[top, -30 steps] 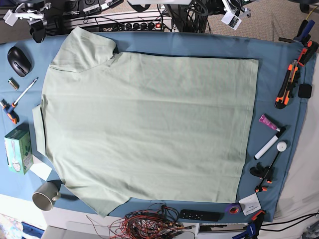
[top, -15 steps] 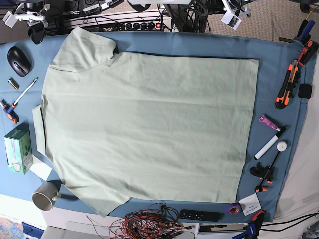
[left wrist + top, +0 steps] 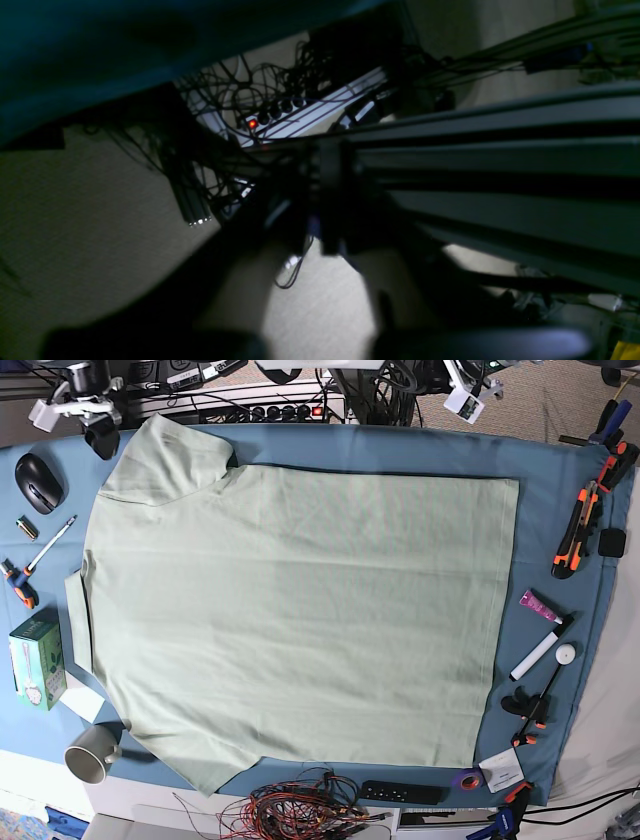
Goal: Fold the T-shirt properly
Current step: 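Move the right gripper to the shirt shoulder by the collar and grasp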
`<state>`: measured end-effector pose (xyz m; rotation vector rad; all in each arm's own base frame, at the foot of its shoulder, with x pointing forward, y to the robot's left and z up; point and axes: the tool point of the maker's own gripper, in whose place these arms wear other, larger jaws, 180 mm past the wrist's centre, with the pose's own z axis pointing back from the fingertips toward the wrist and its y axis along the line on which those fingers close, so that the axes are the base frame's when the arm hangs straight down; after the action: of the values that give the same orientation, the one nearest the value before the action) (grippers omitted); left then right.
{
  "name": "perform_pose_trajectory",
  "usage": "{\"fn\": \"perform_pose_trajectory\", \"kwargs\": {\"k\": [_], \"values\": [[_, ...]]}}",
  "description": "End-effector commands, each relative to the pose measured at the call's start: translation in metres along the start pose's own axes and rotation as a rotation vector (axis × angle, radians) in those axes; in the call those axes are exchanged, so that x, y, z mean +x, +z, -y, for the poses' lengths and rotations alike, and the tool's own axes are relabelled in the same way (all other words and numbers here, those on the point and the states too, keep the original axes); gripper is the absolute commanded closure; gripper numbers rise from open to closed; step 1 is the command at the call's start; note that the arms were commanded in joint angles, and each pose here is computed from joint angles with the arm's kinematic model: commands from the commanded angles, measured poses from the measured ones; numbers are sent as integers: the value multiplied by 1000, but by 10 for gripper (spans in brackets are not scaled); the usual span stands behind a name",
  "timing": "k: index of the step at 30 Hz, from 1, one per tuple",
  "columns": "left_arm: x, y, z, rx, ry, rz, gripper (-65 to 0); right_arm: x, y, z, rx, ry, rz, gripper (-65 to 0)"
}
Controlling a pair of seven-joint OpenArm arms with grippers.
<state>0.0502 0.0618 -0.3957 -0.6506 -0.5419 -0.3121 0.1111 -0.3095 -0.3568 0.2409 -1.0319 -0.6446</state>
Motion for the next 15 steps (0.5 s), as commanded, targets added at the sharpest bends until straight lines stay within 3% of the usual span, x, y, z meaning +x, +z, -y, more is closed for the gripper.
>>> {"fn": "perform_pose_trajectory", "kwargs": {"k": [1, 3, 15], "values": [[4, 2, 6, -19, 2, 23, -122, 11, 0, -6, 25, 25, 35, -203], [4, 2, 6, -19, 3, 24, -156, 11, -2, -8, 30, 26, 36, -203], [8, 1, 4, -19, -2, 32, -158, 3, -8, 2, 2, 22, 18, -203]]}}
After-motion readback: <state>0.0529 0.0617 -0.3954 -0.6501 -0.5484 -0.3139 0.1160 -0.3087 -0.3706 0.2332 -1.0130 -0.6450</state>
